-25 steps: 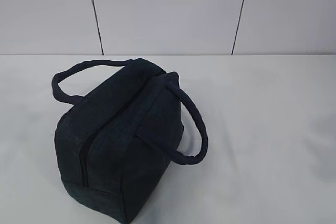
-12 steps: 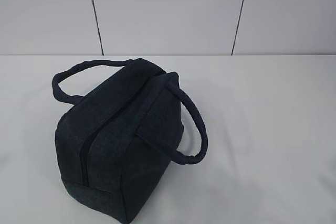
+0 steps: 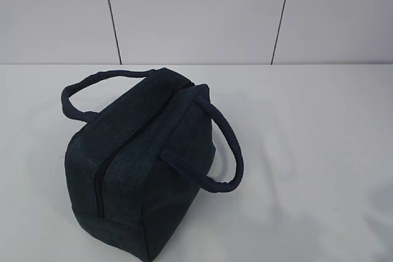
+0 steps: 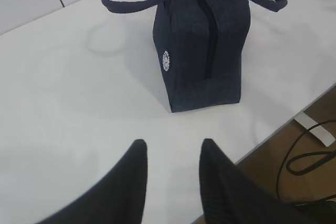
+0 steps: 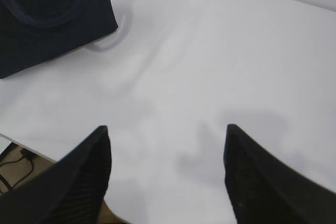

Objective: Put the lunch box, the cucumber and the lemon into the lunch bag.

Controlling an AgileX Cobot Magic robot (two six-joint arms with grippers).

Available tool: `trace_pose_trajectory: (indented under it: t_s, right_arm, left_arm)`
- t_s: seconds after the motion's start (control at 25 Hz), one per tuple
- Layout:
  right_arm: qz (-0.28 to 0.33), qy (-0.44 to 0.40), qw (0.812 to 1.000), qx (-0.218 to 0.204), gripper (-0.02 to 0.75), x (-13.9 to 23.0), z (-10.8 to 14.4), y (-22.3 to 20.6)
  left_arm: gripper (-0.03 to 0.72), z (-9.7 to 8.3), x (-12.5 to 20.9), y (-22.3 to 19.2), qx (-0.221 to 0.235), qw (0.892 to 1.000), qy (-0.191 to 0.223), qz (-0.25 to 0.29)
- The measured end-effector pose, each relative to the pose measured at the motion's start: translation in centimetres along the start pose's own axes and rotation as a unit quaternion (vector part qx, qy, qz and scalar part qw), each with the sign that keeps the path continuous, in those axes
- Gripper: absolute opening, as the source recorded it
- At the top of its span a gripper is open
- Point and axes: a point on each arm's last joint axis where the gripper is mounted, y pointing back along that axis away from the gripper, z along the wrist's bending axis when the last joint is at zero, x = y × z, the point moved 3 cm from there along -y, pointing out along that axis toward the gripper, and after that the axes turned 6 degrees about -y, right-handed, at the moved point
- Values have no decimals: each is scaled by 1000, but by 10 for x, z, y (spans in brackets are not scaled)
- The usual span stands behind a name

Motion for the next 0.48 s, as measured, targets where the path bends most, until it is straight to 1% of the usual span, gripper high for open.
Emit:
trace_pose_trajectory:
  t_s: [0.16,0.32,0.48]
  right_arm:
    - [4,4,1000,1,491,2,0,-3]
    - [4,8,1000,2,491,2,0,-3]
    - [4,9,1000,2,491,2,0,-3]
  left_arm:
    - [244,-3,16,-15,6,1000,7,10]
    - [244,-1,15,-23,0,1000,14,-6]
    - [244,2,16,-25,-10,999,29,-6]
